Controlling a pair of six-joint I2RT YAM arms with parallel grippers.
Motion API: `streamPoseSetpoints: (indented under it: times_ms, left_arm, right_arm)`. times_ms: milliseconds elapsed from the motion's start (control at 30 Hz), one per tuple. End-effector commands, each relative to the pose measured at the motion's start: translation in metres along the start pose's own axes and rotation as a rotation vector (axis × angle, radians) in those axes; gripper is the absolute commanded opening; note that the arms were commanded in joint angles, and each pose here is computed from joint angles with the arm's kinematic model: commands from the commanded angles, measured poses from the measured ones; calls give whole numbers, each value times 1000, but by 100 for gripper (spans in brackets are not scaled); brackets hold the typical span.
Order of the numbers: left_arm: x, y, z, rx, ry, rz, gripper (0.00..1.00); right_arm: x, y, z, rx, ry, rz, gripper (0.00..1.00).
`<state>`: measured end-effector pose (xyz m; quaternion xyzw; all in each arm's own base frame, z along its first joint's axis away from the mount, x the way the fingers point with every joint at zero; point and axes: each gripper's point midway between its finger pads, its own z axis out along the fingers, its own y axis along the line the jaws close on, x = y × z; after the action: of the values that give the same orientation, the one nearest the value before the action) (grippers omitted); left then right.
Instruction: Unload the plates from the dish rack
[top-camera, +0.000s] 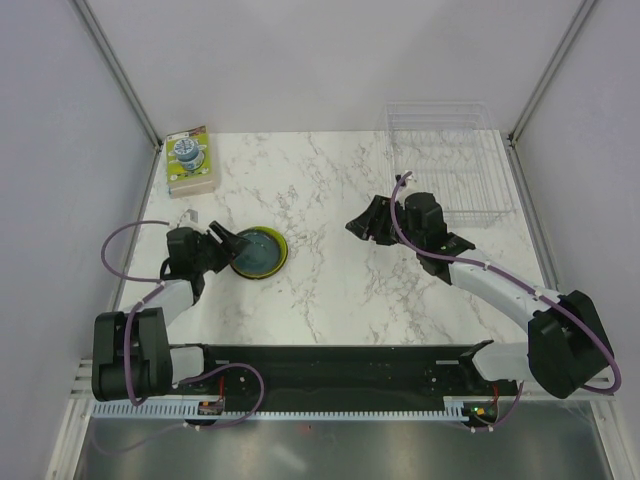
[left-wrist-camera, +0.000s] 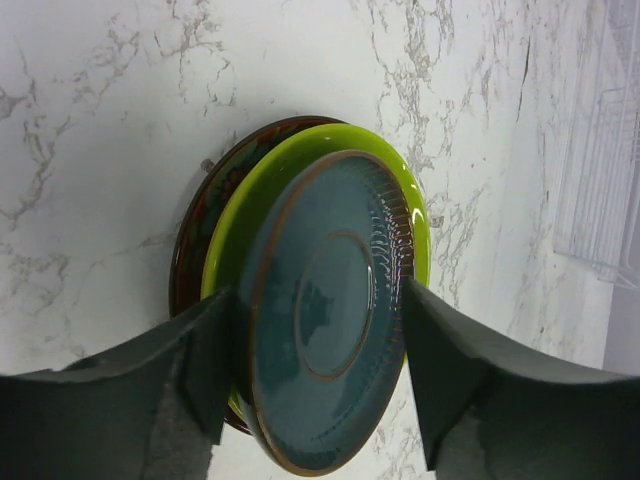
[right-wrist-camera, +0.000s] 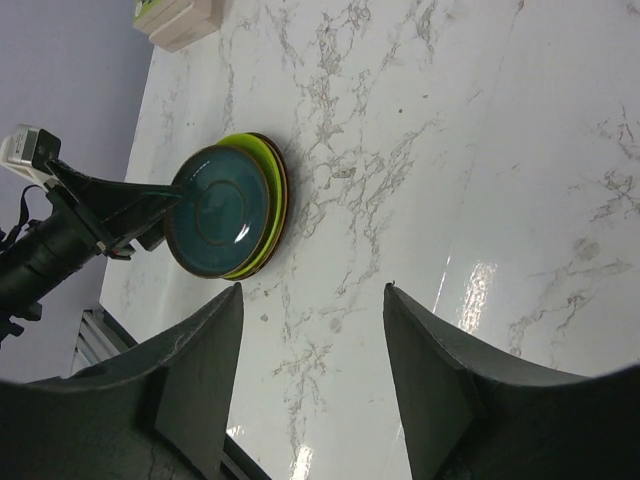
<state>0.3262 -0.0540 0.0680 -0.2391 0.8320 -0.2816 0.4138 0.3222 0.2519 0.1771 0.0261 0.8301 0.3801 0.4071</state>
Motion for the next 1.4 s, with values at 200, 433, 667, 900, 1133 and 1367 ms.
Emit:
streamPoseSetpoints:
  times_ms: [200, 433, 667, 900, 1133, 1367]
  left_arm:
    - [-13, -7, -6, 7, -35, 59, 100]
    - [-42, -27, -22, -18, -66, 119, 100]
    - [-40, -36, -23, -8, -1, 111, 100]
    - [-35, -24, -21, -78, 50, 108, 100]
    - [-43, -27, -28, -111, 39, 134, 100]
    - [-76, -105, -64, 102, -88, 306, 100]
  right_arm:
    - [-5, -2, -2, 3, -14, -42, 66]
    - [-18, -24, -15, 156, -37, -148, 66]
    - [-26, -38, -31, 252, -54, -212, 67]
    - [-25, -36, -31, 243, -49, -211, 68]
    - [-27, -36, -31, 243, -52, -215, 68]
    - [-53, -48, -56, 356, -149, -326, 71]
